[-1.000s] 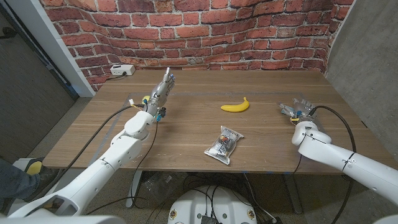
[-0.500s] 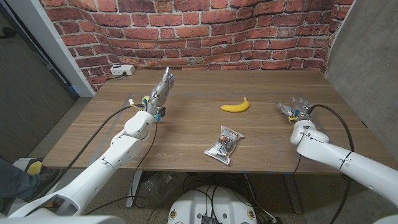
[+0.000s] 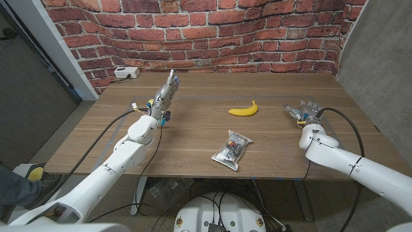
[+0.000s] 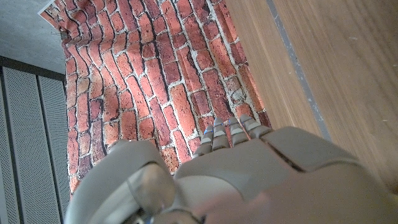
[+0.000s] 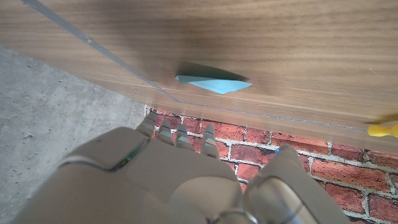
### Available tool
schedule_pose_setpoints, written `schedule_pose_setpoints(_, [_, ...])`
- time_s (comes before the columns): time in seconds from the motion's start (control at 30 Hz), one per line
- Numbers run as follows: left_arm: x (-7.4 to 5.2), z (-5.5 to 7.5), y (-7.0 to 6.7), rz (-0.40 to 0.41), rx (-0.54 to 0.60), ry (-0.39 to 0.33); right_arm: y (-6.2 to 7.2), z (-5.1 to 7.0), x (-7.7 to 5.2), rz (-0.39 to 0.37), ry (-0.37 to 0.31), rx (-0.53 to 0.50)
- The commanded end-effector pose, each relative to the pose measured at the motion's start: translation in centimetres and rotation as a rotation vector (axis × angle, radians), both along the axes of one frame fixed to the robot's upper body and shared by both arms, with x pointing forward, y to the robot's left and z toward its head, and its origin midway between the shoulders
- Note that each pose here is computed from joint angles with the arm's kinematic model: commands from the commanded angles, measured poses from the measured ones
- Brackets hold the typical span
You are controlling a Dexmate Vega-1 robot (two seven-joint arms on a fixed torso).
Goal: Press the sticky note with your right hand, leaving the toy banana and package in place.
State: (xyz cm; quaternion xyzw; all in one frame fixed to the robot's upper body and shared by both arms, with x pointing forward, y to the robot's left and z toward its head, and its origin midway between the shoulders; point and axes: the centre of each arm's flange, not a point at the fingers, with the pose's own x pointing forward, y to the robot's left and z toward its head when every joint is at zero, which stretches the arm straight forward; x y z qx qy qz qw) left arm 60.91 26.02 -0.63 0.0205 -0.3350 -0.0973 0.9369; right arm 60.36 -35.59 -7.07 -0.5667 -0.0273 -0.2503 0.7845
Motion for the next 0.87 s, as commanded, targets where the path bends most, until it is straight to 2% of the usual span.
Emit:
schedule_pose_setpoints(0.03, [-0.8,-0.2,0.2,-0.001,0.0,-0.008,0.4,0.0,-0.5,0.004,-0.009,0.003])
schedule_pose_setpoints(0.4, [-1.3,-0.8,0.2,-0.001,0.0,-0.005,0.7,-0.3,-0.9,0.015,-0.007,-0.006])
schedule_pose_setpoints(0.87, [-1.9,-1.0,0.1,-0.017,-0.002,-0.018,0.8,0.1,-1.7,0.008,-0.017,-0.021])
